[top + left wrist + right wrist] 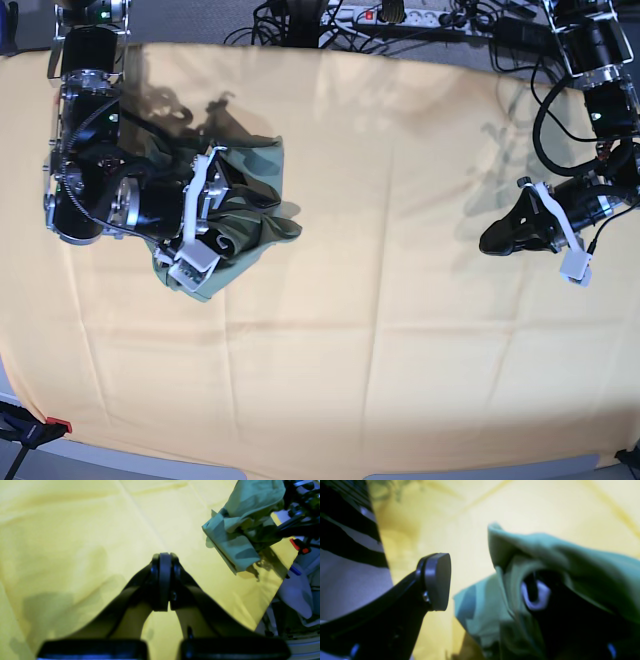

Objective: Fold the T-shirt properly
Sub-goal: 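Lift the shirt's end with the right gripper and fold it over the bundle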

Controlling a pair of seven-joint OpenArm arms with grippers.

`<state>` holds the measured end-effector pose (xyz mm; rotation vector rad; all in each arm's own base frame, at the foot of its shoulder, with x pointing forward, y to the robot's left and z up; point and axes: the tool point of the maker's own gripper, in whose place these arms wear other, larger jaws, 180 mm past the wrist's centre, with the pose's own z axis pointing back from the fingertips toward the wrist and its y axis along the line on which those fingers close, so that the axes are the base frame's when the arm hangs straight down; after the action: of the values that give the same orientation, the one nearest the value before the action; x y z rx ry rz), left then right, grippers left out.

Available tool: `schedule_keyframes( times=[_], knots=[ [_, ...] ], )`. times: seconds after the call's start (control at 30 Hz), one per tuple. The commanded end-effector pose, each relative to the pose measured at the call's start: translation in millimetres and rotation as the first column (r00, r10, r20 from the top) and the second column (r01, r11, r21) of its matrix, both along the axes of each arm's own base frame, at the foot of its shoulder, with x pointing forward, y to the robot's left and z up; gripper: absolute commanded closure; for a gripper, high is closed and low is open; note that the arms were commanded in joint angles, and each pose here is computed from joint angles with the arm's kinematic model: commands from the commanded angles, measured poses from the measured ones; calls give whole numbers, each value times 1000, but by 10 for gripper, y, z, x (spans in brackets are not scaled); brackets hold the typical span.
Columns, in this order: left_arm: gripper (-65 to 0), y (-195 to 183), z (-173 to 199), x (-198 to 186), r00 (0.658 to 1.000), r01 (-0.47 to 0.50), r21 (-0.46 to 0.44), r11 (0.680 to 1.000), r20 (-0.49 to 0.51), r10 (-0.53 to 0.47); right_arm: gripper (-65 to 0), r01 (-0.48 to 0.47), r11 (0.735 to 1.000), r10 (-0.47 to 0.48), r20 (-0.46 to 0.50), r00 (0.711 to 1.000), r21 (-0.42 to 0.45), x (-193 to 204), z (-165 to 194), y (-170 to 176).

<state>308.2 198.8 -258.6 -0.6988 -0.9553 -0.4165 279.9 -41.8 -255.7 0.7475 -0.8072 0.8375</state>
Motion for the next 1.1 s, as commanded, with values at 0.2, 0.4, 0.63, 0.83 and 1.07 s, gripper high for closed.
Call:
schedule_keyframes(
  times=[0.2,0.4,0.63,0.83,1.07],
  knots=[
    [0,27,158,44,999,-3,-12,1000,49,4,-405,23,992,-19,36,999,-127,68,-27,-269],
    [0,27,173,52,998,-6,-18,1000,56,7,-405,53,985,-31,133,991,-165,87,193,-405],
    [0,39,147,50,999,-11,-6,1000,50,11,-405,117,982,-86,201,976,-146,158,379,-534],
    [0,39,145,49,999,-10,-6,1000,50,11,-405,199,976,-170,255,952,-92,269,547,-703],
    [0,38,144,49,999,-10,-6,1000,49,11,-405,366,925,-325,289,901,-101,521,501,-1054]
  ],
)
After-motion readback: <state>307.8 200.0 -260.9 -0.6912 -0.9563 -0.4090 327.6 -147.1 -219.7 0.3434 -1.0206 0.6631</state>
